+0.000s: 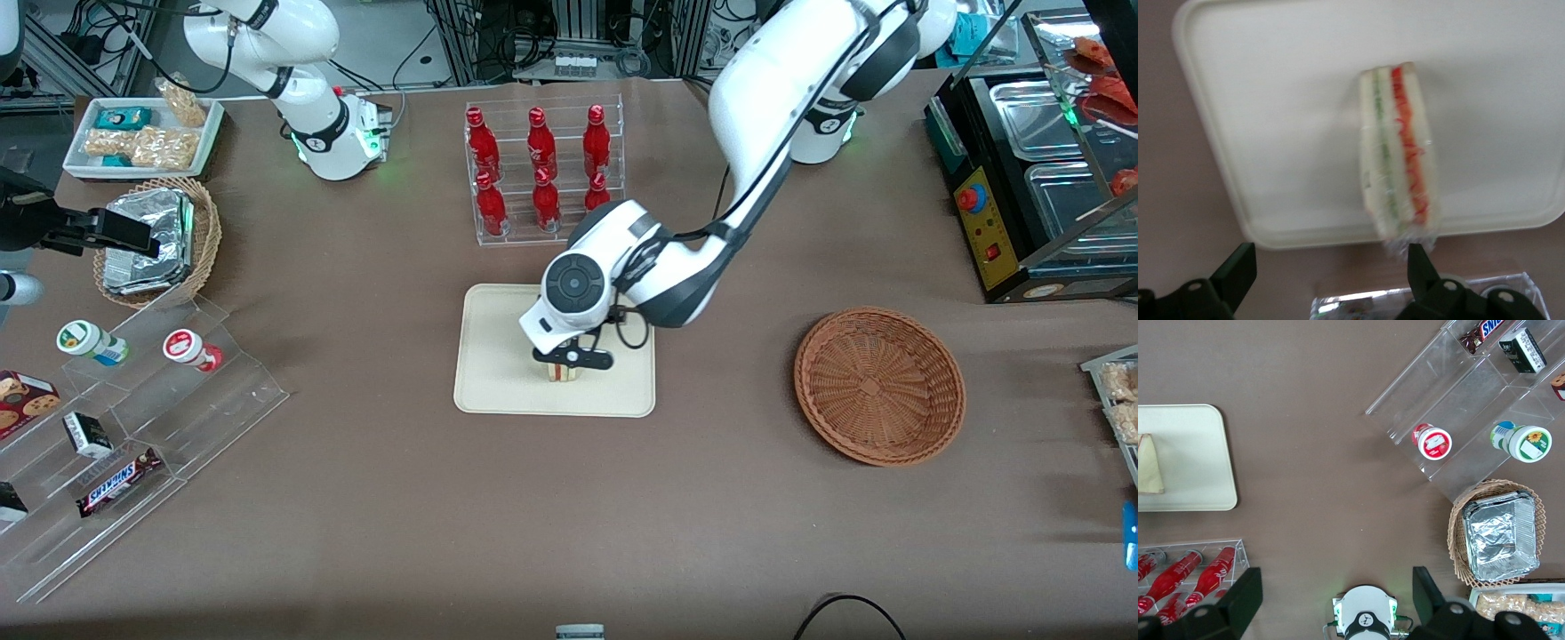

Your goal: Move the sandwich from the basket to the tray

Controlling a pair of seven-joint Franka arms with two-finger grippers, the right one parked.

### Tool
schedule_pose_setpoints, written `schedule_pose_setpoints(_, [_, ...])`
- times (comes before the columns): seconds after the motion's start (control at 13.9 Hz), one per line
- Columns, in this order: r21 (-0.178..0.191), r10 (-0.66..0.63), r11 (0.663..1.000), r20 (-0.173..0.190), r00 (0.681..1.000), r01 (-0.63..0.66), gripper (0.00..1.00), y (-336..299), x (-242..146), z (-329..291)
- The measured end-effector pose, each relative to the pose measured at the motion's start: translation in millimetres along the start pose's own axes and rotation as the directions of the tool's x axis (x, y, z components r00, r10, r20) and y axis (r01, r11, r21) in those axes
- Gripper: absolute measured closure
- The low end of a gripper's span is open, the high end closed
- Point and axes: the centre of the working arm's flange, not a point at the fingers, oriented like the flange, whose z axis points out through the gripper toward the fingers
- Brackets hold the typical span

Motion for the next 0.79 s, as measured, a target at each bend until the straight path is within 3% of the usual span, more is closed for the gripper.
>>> schedule_pose_setpoints(0.5, [0.031,-0.083,0.996,0.075,0.994,0.081,0.0,-160,3,-123])
schedule_pose_setpoints(0.79, [0.019,-0.241,0.97,0.094,0.966,0.241,0.0,-298,-10,-186])
